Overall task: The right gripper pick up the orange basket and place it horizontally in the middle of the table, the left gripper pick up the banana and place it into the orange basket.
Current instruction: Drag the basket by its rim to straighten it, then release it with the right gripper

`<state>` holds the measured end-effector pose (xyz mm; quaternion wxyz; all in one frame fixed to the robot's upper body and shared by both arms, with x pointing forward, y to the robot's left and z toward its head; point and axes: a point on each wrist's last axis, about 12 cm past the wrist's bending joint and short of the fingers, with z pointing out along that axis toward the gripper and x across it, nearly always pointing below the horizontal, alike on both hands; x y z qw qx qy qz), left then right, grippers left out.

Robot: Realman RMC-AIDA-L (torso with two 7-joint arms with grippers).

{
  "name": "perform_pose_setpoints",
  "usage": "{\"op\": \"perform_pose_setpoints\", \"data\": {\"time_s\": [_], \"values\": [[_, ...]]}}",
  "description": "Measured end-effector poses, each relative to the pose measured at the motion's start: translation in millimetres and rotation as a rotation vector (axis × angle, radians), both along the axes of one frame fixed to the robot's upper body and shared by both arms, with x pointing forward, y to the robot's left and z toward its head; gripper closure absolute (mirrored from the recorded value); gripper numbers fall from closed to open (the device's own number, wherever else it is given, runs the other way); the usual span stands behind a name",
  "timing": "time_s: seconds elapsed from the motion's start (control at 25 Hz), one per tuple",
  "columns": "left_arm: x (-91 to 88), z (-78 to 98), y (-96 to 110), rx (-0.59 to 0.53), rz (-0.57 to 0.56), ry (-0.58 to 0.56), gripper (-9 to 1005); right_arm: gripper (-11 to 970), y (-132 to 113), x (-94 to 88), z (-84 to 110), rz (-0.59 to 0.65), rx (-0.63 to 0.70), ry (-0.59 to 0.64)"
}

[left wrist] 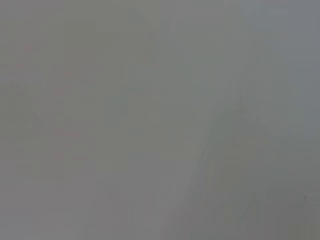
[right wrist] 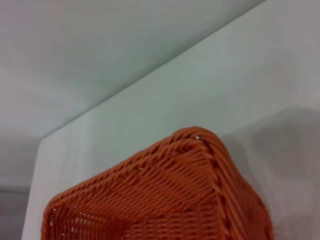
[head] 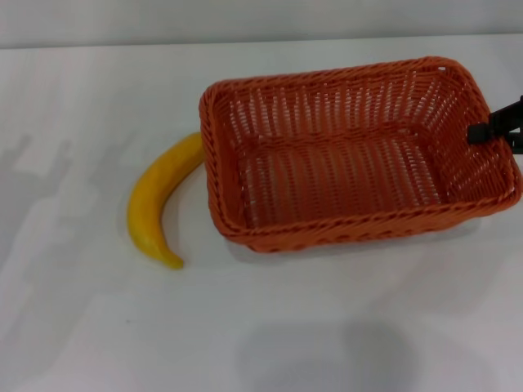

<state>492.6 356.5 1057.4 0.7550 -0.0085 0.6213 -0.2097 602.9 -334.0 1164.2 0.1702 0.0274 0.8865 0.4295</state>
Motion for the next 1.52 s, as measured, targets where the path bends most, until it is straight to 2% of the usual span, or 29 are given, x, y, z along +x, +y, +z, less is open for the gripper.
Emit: {"op": "perform_pose_setpoints", "data": {"time_s": [0.32,0.48,0.84,1.16,1.52], "values": [[0.0,-0.2,0,0.011,0.003,-0.002,285,789,-1,2.4,5.6,0.042,-0.034,-0.049],[-0.5,-0.5,0,0.010,0.005,-0.002,285,789,-3,4.0,5.7,0.023,-0.041,-0.059],[-0.4,-0.7,-1,0.010,0.005,-0.002,284,790,1,4.3,-0.1,-0.011,-0.033,-0.010],[0.0,-0.2,0,0.020,0.003,-0.005,284,790,10,3.1,-7.2,0.062,-0.079,-0.002],[-2.0,-1.8,0,0.025,0.007,-0.002,283,650,6,5.1,-5.1,0.063,-0.098,-0.021]]}}
